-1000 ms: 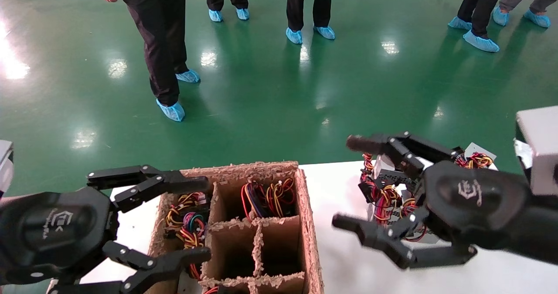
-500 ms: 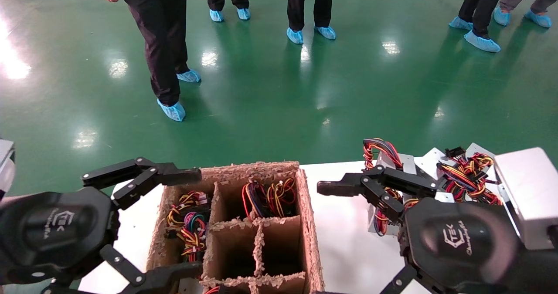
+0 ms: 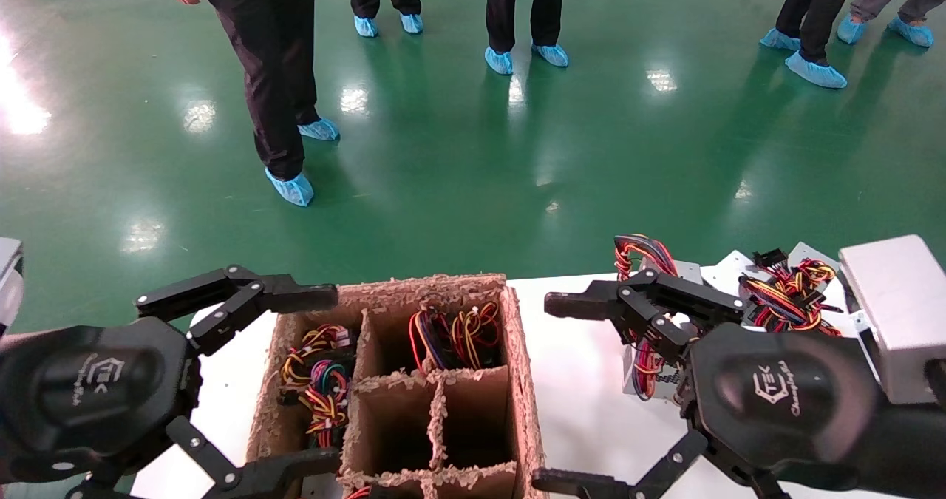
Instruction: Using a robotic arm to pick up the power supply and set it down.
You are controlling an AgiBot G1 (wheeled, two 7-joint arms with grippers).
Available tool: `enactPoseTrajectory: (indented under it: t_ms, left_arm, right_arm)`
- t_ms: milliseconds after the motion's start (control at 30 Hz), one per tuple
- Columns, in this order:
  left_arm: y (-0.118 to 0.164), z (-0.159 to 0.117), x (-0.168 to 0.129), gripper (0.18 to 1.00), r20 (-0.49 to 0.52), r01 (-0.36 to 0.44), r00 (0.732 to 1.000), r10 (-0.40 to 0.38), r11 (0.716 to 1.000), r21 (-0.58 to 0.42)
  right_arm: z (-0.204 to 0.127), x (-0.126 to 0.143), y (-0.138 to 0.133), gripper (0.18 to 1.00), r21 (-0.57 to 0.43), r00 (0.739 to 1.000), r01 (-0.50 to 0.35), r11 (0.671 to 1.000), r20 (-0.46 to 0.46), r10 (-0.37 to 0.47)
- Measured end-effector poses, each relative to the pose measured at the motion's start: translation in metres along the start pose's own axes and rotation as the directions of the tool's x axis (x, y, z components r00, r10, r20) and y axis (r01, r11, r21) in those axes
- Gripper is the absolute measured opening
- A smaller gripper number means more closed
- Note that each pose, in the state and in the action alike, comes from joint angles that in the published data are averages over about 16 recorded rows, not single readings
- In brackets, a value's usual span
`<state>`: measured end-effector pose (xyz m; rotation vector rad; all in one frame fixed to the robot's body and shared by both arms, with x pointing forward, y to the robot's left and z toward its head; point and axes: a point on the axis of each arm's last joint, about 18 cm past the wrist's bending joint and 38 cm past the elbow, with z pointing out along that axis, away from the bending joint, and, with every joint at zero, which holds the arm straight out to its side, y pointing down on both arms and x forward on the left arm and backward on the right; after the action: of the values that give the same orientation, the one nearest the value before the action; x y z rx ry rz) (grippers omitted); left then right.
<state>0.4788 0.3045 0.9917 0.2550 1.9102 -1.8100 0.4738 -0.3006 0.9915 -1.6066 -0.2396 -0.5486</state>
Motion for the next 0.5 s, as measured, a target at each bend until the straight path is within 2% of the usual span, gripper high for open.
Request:
enactPoseTrajectory:
  t_ms: [500]
  left_arm:
    - [0.0000, 0.0000, 0.0000, 1.000, 0.000, 0.000, 1.000, 0.000, 1.000, 0.000]
  right_arm:
    - [-0.0010, 0.0015, 0.0003, 1.001, 0.006, 1.000, -0.004, 1.000, -0.008, 0.004]
